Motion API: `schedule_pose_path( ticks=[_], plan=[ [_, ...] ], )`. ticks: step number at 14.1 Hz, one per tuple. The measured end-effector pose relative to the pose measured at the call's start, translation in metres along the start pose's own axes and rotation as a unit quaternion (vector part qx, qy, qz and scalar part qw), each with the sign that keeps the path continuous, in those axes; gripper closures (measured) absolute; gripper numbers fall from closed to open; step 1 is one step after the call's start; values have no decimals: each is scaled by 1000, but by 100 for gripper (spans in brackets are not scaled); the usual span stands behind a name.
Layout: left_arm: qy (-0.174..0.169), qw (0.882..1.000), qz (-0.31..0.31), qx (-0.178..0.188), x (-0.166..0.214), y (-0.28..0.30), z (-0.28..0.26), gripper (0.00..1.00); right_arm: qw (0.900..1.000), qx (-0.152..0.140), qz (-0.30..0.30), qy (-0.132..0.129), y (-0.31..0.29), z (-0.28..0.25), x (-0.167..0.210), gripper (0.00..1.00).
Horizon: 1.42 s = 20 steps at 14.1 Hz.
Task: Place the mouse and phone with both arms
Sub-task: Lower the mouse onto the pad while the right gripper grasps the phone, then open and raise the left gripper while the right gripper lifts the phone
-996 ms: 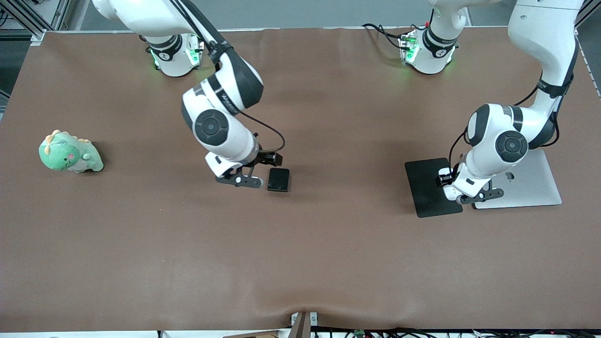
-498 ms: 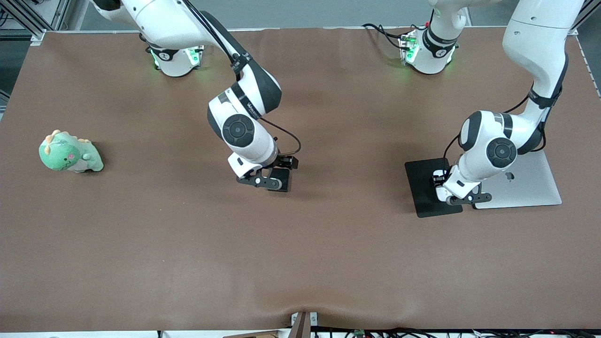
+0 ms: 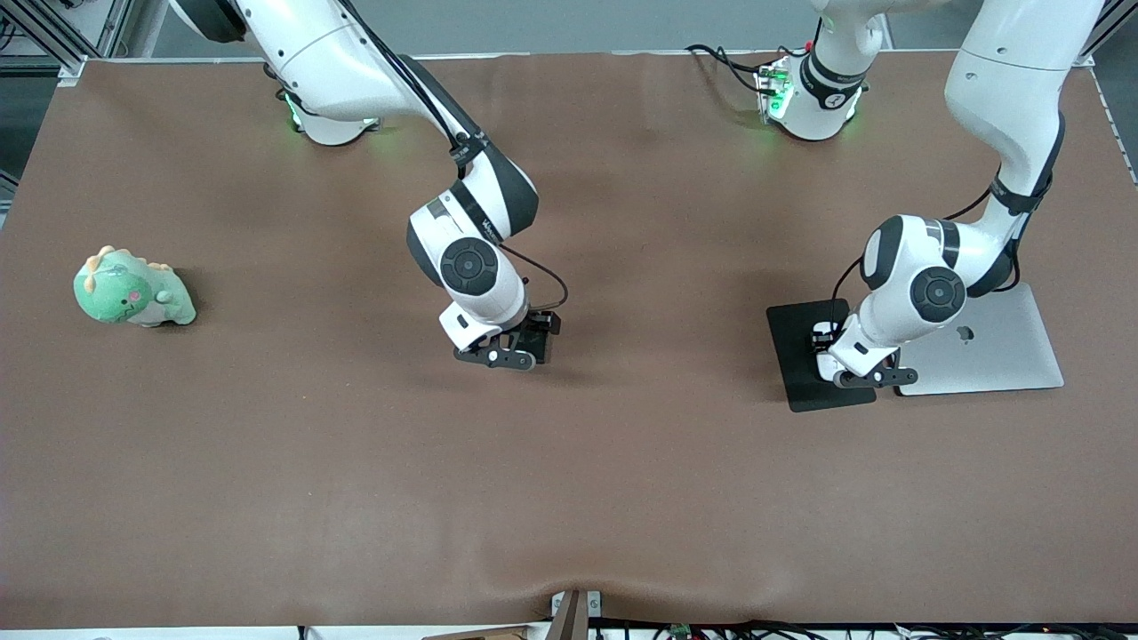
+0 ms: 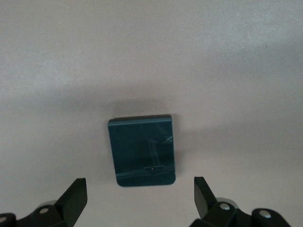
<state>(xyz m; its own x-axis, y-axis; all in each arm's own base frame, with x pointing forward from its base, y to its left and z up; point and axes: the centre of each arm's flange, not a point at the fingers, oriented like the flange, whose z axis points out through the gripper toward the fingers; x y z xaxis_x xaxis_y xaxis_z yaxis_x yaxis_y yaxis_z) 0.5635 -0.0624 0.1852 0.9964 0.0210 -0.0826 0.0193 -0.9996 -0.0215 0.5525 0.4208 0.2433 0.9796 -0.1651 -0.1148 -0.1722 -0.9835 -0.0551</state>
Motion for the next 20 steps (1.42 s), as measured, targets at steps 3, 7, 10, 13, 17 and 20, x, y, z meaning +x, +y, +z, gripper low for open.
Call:
schedule_pose_path(
  ticks=[3, 7, 10, 13, 17, 20],
  plan=[
    [1, 1000, 7, -3, -1, 10, 0, 37, 1000, 2, 1, 4, 1, 18, 3, 0],
    [7, 1000, 5, -5, 2, 9, -4, 21, 1000, -1, 1, 4, 2, 34, 5, 0],
    [33, 999, 2, -2, 22, 7, -47, 0, 1000, 4, 2, 10, 1, 43, 7, 0],
    [20, 1000, -10, 20, 43, -1, -140, 0, 1000, 6, 4, 12, 0, 52, 6, 0],
    [28, 999, -30, 33, 60, -17, -275, 0, 1000, 7, 5, 14, -1, 61, 6, 0],
    [30, 998, -41, 38, 49, -29, -343, 0, 1000, 7, 4, 14, -1, 63, 5, 0]
  ],
)
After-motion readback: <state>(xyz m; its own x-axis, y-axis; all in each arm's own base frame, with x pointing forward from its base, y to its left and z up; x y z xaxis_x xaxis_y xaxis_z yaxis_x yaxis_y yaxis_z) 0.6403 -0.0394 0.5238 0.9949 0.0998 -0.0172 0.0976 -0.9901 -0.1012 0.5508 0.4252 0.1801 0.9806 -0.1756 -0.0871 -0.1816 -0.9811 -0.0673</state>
